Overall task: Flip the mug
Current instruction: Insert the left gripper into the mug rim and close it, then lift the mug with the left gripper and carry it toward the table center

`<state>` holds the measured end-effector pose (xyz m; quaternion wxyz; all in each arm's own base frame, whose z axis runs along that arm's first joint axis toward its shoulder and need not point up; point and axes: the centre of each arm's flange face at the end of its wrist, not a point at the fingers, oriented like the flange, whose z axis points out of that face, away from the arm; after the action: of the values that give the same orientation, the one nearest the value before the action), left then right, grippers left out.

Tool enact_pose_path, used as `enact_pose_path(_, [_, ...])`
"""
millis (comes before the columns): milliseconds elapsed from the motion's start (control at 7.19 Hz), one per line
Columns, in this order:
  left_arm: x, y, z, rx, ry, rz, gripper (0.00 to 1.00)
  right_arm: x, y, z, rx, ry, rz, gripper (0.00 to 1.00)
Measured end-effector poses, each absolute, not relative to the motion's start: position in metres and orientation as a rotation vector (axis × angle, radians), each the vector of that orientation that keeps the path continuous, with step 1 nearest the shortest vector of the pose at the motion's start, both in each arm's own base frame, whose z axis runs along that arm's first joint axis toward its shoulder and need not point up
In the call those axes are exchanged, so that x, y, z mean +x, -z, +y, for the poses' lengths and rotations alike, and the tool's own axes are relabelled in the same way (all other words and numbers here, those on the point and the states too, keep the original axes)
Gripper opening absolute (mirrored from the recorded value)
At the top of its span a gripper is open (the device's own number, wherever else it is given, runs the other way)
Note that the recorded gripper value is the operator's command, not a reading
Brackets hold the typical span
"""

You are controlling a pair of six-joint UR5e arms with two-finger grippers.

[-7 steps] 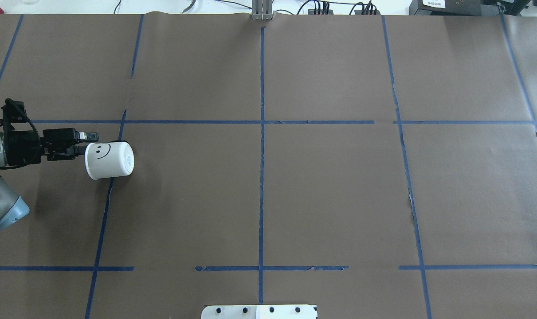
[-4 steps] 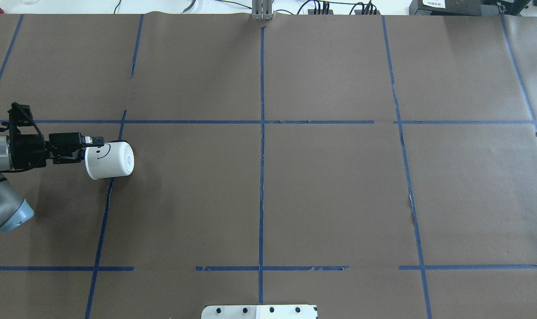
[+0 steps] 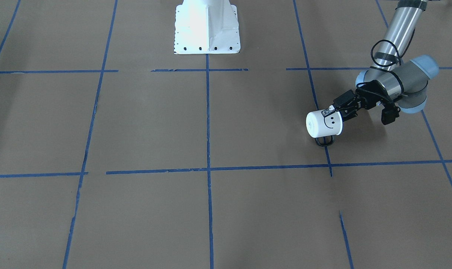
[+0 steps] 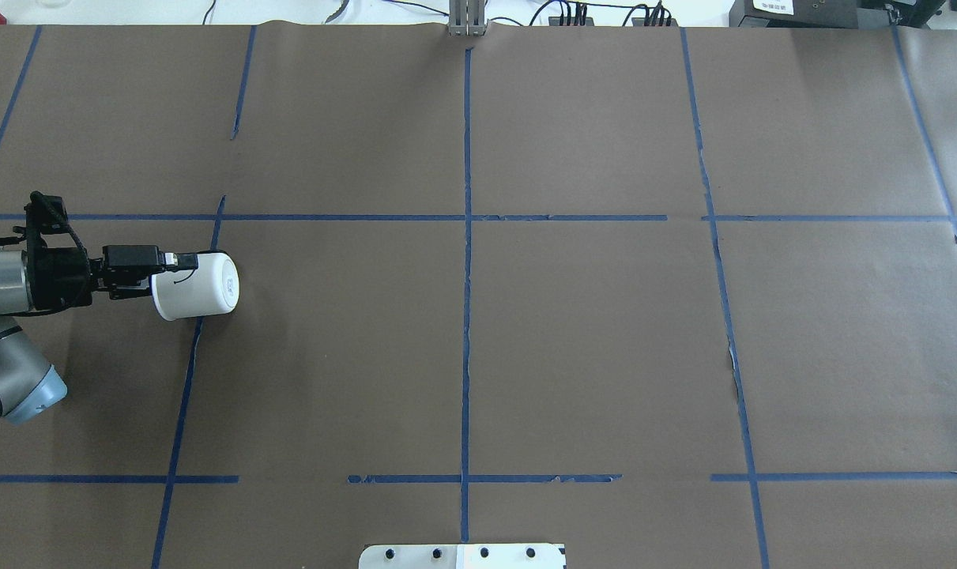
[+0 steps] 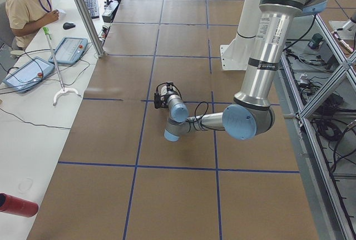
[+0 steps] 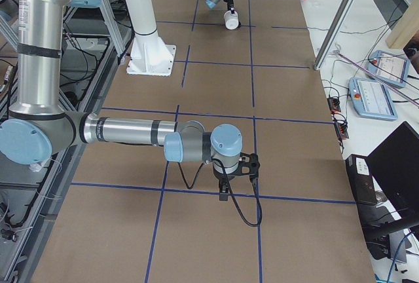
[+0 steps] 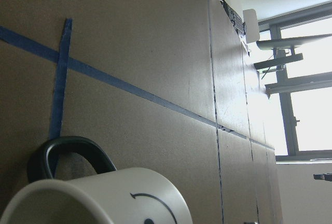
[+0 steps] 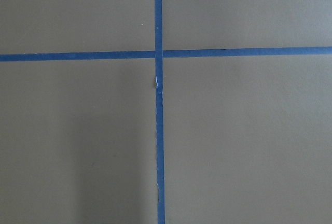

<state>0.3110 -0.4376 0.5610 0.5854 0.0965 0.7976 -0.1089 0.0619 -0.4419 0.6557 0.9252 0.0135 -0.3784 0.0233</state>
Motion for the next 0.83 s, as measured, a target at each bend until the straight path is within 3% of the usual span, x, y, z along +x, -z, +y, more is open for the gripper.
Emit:
enact_pose_path(417, [0.31, -0.555, -0.437, 0.205, 0.269, 1.881, 0.0, 0.062, -0.656, -0.442, 0.028, -0.048, -0.776, 1.0])
enact_pose_path(835, [0.315, -0.499, -0.442, 0.087, 0.362, 1.896, 0.0, 0.062, -0.656, -0.442, 0.028, -0.048, -0.776, 1.0])
